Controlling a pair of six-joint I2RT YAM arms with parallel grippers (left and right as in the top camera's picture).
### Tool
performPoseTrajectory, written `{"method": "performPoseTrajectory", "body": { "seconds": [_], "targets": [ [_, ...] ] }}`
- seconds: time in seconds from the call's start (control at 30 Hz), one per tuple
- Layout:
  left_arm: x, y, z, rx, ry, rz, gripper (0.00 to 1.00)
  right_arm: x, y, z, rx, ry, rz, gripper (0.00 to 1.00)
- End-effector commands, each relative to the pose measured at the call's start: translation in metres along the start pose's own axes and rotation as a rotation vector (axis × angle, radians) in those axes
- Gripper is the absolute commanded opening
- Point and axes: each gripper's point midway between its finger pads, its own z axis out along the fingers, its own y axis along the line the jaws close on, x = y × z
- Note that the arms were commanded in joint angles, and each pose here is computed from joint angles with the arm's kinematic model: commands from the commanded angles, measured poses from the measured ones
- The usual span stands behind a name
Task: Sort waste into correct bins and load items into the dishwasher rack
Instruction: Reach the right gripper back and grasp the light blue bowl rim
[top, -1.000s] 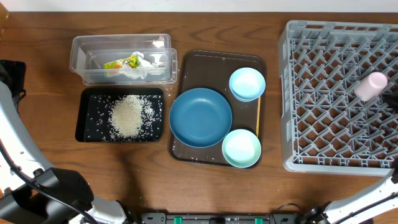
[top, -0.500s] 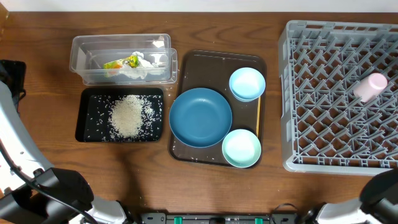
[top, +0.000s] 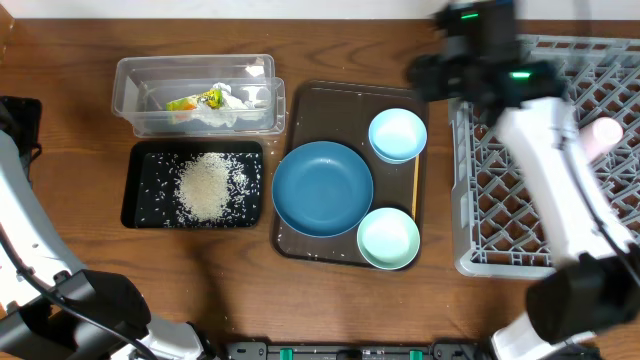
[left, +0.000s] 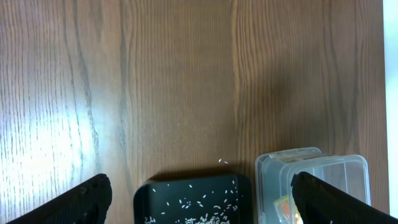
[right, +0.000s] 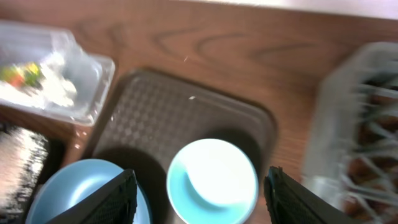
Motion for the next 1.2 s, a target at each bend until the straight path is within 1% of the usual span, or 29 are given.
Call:
{"method": "performPoseTrajectory", "body": {
  "seconds": [0.0,0.13,0.3,0.47,0.57,0.7,0.77,0.83,0.93,1.0,1.1,1.17],
  "targets": [
    [0.0,0.002,0.003,-0.012,0.002,0.006,0.94,0.023,0.004,0.042,0.135,0.077,-0.012,0.64],
    [0.0,0.002,0.003,-0.012,0.002,0.006,0.95,0.051,0.031,0.085,0.131,0.148,0.004,0.61],
    [0.0,0.002,0.003,-0.012,0.002,0.006,0.94,0.085,0.053,0.124,0.122,0.232,-0.024,0.61],
    [0.0,0.002,0.003,-0.012,0.002,0.006,0.94,0.112,0.045,0.148,0.194,0.296,-0.033,0.56],
    [0.0,0.002,0.003,-0.012,0.002,0.006,0.94,0.121,0.039,0.155,0.218,0.319,-0.016,0.53],
    [0.0,0.002,0.003,-0.012,0.002,0.006,0.94,0.129,0.035,0.161,0.231,0.341,0.008,0.42],
    [0.0,0.002,0.003,-0.012,0.002,0.006,0.94,0.13,0.035,0.162,0.231,0.343,0.008,0.4],
    [0.0,0.002,0.003,-0.012,0.002,0.006,0.94,0.13,0.034,0.162,0.232,0.345,0.007,0.33],
    [0.0,0.002,0.003,-0.012,0.002,0.006,0.95,0.129,0.035,0.161,0.231,0.341,0.008,0.2],
    [0.0,0.002,0.003,-0.012,0.002,0.006,0.94,0.125,0.036,0.159,0.228,0.335,0.009,0.11],
    [0.0,0.002,0.003,-0.012,0.002,0.006,0.94,0.11,0.038,0.148,0.222,0.319,0.016,0.01],
    [0.0,0.002,0.003,-0.012,0.002,0.006,0.95,0.094,0.039,0.137,0.218,0.295,0.023,0.01]
  ]
}}
